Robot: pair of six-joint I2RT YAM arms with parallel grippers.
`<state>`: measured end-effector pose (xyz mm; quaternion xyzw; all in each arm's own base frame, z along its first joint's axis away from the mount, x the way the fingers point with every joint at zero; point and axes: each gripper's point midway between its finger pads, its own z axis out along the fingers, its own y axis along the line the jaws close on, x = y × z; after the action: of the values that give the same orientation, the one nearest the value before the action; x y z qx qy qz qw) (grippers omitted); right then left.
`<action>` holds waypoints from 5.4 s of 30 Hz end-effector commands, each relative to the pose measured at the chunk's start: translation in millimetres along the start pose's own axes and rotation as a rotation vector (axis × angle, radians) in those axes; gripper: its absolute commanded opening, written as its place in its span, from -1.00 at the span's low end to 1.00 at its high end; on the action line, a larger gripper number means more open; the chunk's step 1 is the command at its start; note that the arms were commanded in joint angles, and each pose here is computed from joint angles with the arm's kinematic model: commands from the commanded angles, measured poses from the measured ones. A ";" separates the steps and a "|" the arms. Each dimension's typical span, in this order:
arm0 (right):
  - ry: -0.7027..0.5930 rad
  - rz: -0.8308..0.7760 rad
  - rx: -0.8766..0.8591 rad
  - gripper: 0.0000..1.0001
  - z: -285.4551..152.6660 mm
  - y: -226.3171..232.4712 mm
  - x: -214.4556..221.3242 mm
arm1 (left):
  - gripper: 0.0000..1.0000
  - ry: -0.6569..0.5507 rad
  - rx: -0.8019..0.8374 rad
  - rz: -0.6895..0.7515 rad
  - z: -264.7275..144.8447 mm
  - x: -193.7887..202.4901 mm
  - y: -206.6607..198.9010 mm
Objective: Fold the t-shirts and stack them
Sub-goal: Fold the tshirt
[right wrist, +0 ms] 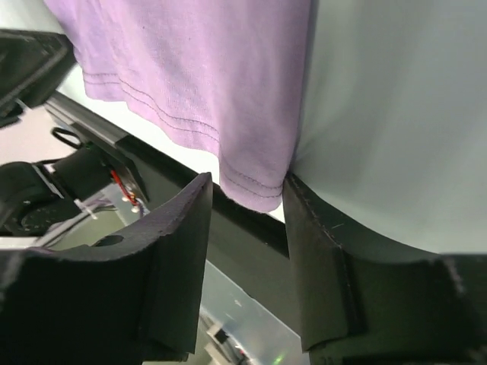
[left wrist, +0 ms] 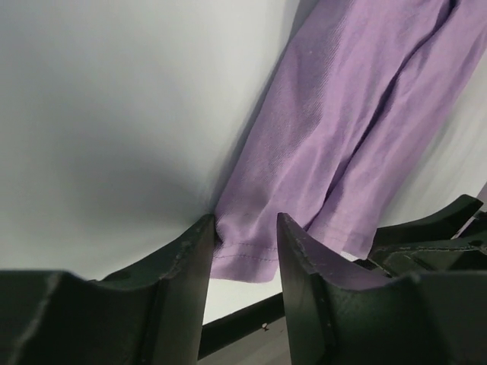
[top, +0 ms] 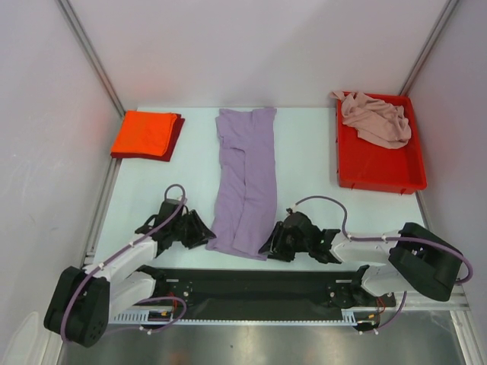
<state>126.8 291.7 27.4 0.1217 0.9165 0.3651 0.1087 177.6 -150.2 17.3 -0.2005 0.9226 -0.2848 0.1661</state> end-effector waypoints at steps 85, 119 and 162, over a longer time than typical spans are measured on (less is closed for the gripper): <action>0.112 -0.205 0.191 -1.00 -45.5 -78.9 24.5 | -0.99 0.128 -0.214 -0.057 -31.2 81.0 57.2; -0.030 -0.349 0.109 -1.00 -13.9 85.0 -246.4 | -0.99 -0.058 -0.237 0.342 12.3 -185.1 -137.2; -0.136 -0.331 0.206 0.24 14.0 61.9 -398.0 | -0.03 -0.241 -0.342 0.336 47.7 -314.8 -143.4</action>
<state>505.4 248.2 73.1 0.0132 0.9428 0.2784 0.1831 495.1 -170.0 61.5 -0.0951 0.9675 -0.1184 0.2022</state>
